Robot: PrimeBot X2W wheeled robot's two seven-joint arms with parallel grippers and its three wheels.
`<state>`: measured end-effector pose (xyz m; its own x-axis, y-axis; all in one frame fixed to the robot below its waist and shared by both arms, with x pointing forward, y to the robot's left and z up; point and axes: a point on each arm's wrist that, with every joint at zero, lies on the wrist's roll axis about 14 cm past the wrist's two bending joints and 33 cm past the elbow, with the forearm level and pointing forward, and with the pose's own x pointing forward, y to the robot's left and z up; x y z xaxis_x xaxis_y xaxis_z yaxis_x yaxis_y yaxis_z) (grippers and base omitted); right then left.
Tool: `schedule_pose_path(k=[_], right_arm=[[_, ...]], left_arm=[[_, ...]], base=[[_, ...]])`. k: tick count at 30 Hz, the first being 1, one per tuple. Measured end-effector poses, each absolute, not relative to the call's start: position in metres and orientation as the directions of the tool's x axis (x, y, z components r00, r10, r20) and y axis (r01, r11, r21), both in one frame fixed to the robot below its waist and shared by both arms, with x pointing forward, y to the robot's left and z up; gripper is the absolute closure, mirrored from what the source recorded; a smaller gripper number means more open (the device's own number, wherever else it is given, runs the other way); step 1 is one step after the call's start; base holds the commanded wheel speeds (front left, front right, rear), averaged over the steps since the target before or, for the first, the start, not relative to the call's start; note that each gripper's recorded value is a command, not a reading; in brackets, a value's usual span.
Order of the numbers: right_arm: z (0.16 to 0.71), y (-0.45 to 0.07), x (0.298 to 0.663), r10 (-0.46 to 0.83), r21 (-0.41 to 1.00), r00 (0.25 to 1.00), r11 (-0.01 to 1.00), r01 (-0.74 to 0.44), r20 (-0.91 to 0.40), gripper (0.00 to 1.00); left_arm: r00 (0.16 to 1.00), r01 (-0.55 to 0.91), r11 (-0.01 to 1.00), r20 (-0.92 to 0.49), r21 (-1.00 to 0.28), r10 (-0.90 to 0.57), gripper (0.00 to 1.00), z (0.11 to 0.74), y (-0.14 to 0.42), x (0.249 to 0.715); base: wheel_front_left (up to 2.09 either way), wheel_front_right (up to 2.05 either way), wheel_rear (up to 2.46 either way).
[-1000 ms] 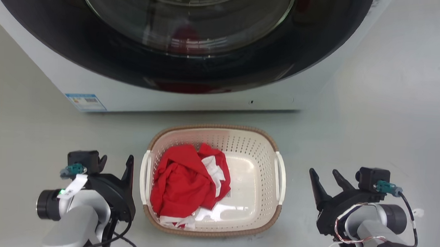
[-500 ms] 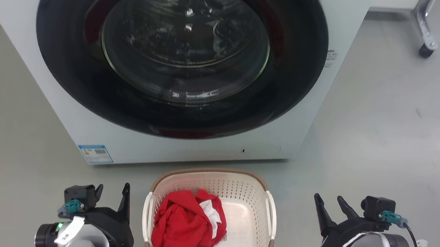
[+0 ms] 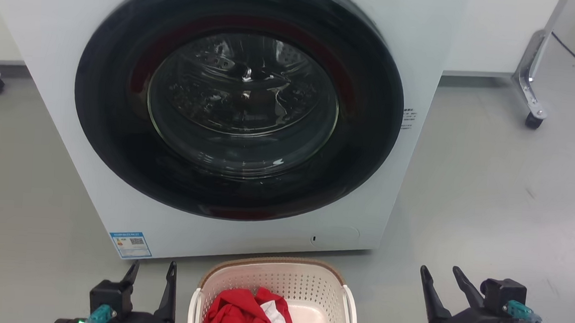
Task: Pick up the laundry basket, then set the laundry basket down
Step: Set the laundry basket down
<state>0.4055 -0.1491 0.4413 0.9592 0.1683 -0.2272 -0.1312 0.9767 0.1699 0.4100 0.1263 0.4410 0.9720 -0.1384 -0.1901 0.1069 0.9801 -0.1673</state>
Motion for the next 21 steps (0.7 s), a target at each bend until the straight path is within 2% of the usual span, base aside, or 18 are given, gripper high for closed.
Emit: schedule_pose_path(k=[12, 21], right_arm=[[0.478, -0.151, 0.381, 0.161, 0.113, 0.984, 0.982, -0.152, -0.082, 0.00], [0.490, -0.156, 0.366, 0.148, 0.089, 0.988, 0.985, -0.145, -0.030, 0.00]], left_arm=[[0.990, 0.111, 0.986, -0.068, -0.128, -0.120, 0.00, 0.470, 0.133, 0.373], [0.995, 0.091, 0.987, -0.018, -0.136, -0.094, 0.00, 0.483, 0.139, 0.359]], base=[[0.00, 0.00, 0.00], [0.00, 0.00, 0.00]])
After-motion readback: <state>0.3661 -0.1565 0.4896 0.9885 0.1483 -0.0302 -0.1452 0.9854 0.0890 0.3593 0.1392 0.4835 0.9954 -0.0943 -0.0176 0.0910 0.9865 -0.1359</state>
